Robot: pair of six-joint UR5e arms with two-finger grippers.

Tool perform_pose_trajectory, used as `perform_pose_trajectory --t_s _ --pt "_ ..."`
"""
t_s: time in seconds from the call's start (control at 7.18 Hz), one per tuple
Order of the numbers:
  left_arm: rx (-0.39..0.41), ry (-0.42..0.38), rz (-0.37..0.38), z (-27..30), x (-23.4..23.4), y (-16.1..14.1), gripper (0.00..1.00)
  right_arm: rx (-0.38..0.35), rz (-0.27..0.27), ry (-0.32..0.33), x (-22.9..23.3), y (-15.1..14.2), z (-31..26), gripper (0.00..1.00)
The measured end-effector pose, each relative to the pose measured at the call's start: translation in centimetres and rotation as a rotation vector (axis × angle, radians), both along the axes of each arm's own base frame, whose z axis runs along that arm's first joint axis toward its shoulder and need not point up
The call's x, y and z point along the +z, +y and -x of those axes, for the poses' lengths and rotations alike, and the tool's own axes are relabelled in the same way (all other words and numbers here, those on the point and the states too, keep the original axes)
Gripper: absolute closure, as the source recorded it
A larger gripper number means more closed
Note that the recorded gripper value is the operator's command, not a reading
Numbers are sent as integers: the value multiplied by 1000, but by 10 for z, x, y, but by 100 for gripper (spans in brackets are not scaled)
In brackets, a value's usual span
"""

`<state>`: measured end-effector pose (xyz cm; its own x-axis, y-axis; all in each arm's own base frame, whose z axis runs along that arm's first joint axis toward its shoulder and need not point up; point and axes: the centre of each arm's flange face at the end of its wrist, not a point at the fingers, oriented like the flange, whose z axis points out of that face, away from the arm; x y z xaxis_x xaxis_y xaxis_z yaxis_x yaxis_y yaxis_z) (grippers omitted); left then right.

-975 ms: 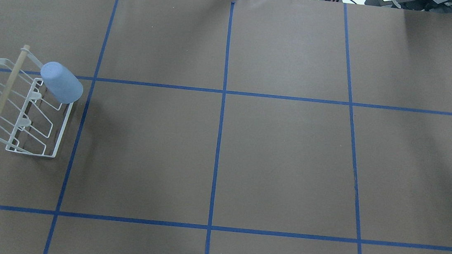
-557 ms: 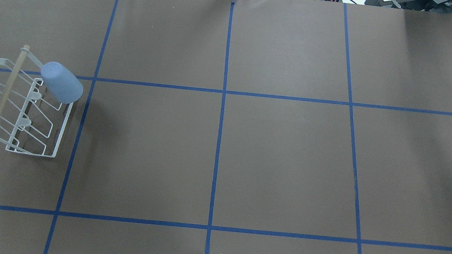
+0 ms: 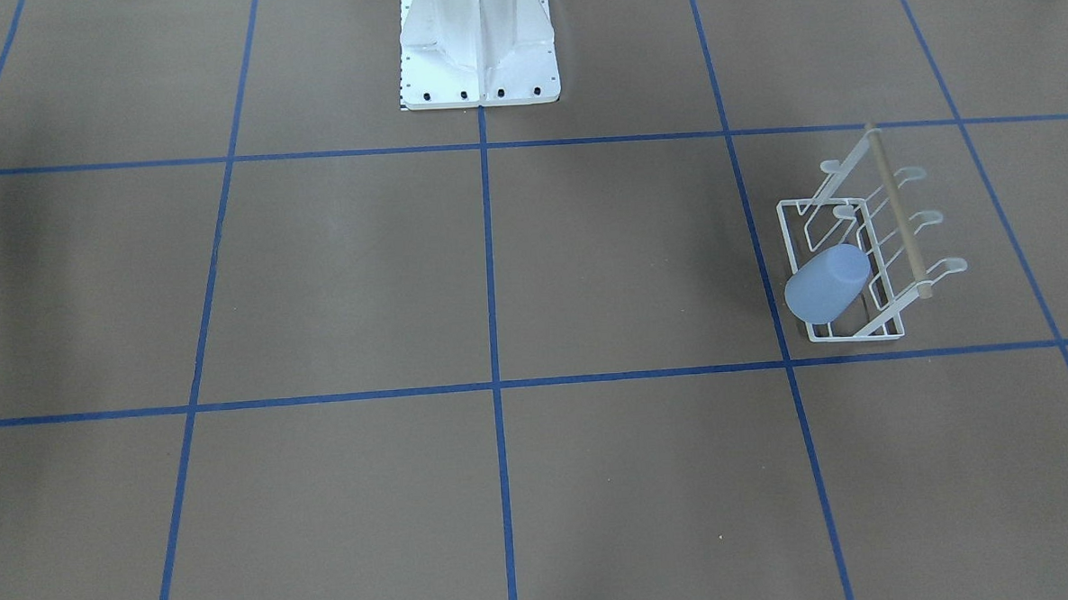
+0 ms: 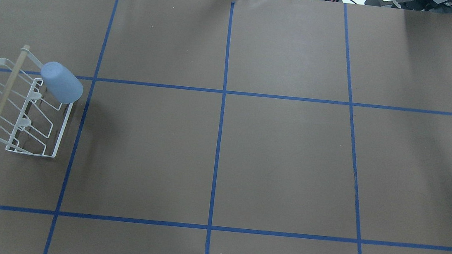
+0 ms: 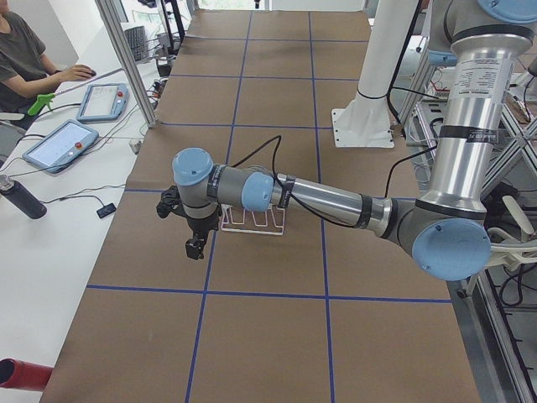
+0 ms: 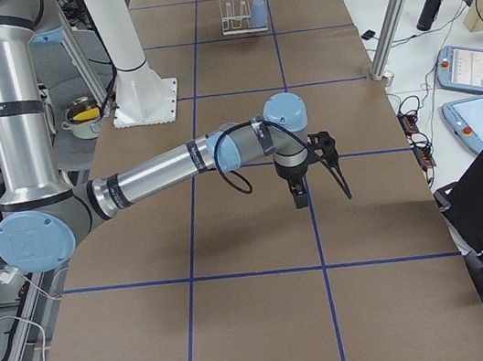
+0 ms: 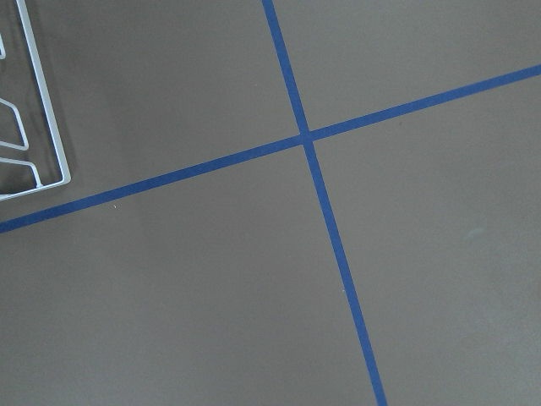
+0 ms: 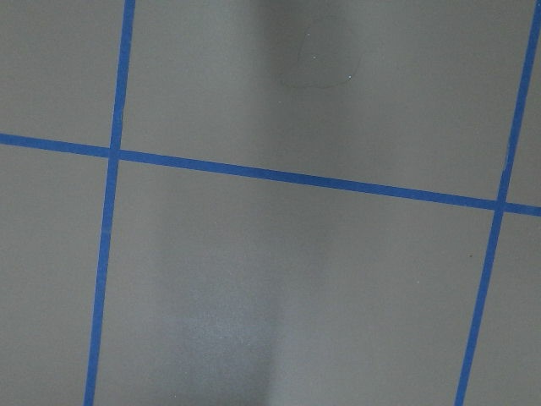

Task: Hang cup on cup holder

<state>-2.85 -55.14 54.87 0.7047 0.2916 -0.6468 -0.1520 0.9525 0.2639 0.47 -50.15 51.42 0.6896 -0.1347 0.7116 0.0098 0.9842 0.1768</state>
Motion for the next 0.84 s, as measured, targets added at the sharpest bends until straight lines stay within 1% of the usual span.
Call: perform_pose_trajectory --t_s 0.84 --pt "-3 0 -4 1 -2 0 2 -2 -6 -1 -2 0 1 0"
